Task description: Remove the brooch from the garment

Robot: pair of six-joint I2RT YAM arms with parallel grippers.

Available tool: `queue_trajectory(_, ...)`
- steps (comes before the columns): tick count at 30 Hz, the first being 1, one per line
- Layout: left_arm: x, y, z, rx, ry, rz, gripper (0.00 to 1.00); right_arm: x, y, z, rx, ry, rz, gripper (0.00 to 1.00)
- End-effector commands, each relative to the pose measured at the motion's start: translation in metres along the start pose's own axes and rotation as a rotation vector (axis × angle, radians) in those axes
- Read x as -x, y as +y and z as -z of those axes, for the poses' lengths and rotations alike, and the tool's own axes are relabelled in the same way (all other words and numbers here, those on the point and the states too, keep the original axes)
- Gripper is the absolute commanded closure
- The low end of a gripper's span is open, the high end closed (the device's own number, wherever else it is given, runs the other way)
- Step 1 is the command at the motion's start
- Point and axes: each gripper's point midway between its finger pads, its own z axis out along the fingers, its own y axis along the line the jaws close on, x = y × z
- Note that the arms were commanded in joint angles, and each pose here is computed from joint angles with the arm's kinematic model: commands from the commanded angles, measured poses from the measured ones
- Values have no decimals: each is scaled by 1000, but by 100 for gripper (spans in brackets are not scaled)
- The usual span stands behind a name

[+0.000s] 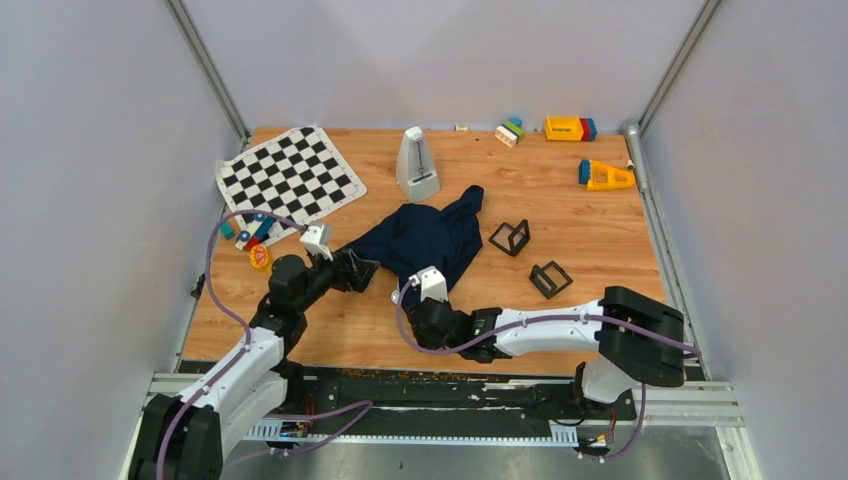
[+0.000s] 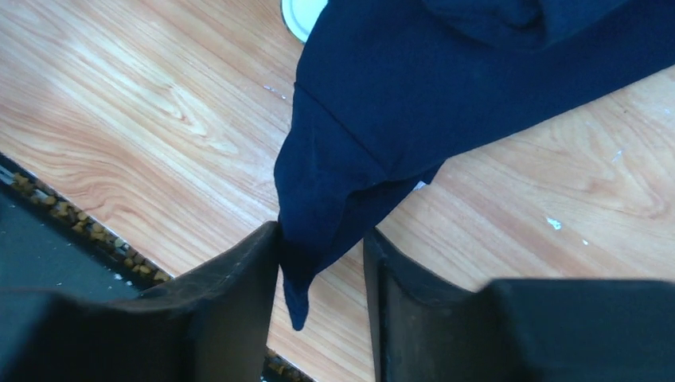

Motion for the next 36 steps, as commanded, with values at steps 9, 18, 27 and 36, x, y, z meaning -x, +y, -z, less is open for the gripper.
queue_trajectory(9, 16, -1, -13, -4, -2, -26, 9, 90, 1, 51, -26, -214, -91, 100)
queue_trajectory(18, 14, -6, -13, -47, -13, -45, 9, 142, -78, 119, 36, -362, -311, 100)
queue_trajectory(27, 5, -50, -21, -223, -1, -147, 11, 120, -118, 130, 1, -309, -350, 100)
queue_trajectory(36, -23, -101, -30, -373, -46, -450, 11, 111, -113, 130, 51, -282, -322, 100)
